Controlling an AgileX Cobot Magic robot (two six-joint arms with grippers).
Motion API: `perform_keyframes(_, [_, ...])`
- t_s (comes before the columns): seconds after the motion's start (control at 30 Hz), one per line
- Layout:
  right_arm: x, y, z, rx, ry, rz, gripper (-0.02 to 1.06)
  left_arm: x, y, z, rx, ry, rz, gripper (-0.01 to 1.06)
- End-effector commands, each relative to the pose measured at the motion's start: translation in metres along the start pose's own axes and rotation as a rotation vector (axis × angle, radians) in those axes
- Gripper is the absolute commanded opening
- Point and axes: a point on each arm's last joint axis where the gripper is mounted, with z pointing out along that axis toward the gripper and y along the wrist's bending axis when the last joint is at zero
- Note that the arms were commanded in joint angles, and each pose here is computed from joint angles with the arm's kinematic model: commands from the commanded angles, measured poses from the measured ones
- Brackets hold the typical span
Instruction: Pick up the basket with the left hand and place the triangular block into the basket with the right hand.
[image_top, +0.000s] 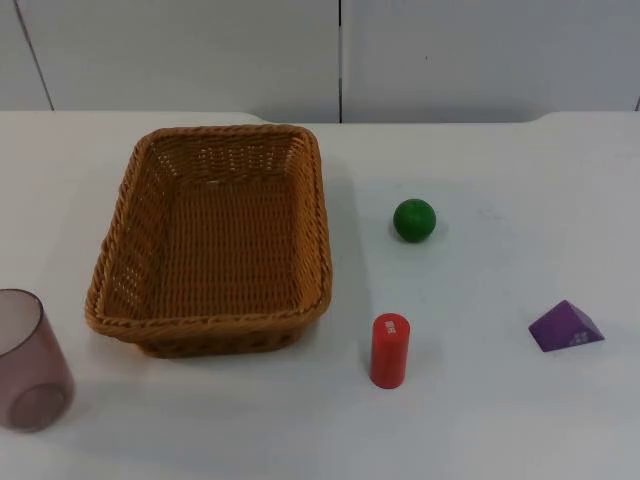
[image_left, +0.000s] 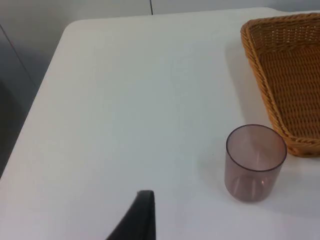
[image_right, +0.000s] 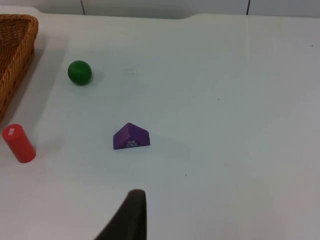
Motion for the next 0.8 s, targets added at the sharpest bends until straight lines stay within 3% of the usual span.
perform_keyframes(0.0, [0.0003,-0.0003,0.0004,0.004,-0.003,0.0,1.05,0.0012,-0.0007,0.0004,0.007,0.005,-0.014,1.05])
perform_keyframes(0.77, [0.0003,-0.0005,0.0004,0.005,-0.003,-0.001,1.05,0.0012,-0.0005,0.0004,0.005,0.005,-0.027,1.05])
